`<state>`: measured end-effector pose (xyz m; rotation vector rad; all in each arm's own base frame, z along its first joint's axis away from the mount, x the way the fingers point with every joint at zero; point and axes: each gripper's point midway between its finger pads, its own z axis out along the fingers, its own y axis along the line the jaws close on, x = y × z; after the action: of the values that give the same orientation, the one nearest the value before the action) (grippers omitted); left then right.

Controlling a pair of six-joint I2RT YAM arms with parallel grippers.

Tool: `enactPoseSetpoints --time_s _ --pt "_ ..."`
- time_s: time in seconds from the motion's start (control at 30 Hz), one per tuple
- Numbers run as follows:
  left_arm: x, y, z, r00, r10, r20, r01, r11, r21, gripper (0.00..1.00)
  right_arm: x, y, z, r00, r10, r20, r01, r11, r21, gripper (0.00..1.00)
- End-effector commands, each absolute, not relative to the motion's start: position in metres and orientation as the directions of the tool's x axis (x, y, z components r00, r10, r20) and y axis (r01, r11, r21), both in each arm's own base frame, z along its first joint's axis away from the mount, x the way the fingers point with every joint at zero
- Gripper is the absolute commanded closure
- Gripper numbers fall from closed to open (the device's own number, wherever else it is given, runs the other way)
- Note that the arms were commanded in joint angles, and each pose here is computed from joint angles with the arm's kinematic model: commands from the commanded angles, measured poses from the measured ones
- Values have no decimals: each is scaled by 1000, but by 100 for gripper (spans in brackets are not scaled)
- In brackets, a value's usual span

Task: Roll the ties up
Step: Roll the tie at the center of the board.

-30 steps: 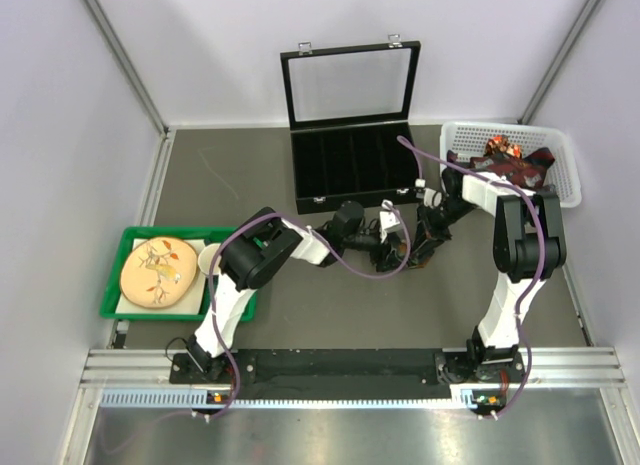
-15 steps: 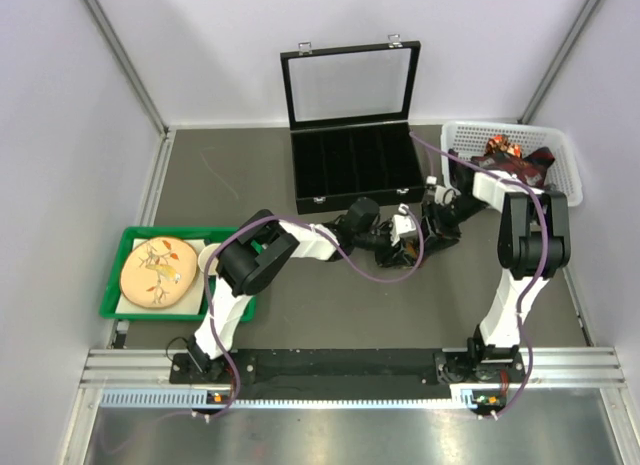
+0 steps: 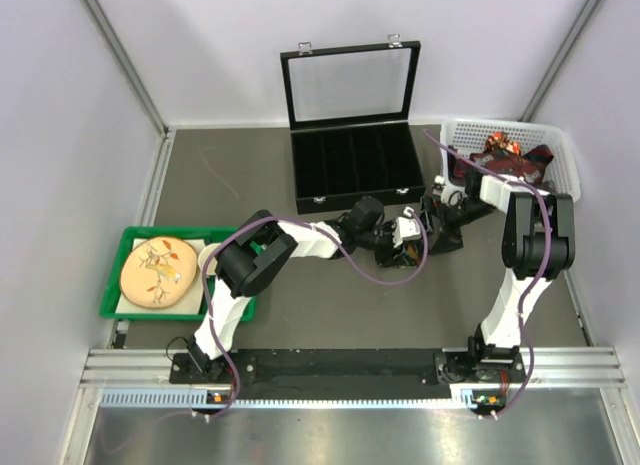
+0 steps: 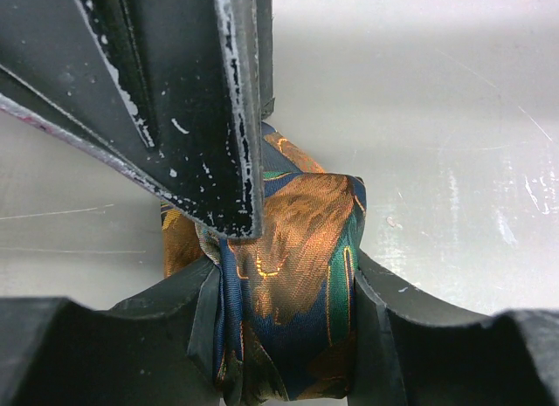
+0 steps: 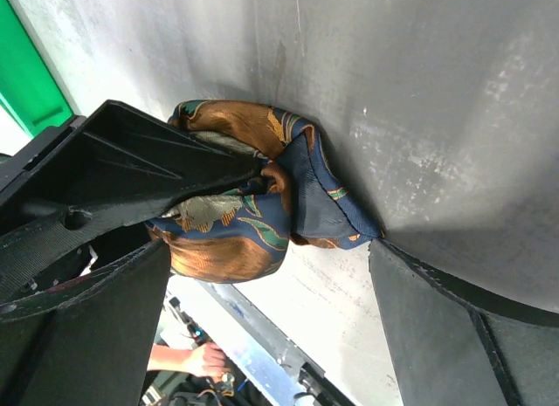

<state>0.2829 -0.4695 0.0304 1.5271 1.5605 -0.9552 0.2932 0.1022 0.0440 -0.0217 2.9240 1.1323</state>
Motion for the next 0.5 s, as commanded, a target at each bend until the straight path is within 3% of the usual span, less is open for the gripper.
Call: enactPoseSetpoints --time_s 0.0,0.2,0.47 --pt "273 -417 -40 -131 662 -738 991 97 -89 91 311 100 30 -988 -55 -143 -132 783 608 6" --pt "272 -417 -40 -127 663 -738 992 92 -88 91 298 117 25 -978 -139 -154 -203 800 564 8" --pt "272 -415 -41 -127 666 -735 992 92 -89 91 288 138 50 -977 -142 -161 -214 695 686 30"
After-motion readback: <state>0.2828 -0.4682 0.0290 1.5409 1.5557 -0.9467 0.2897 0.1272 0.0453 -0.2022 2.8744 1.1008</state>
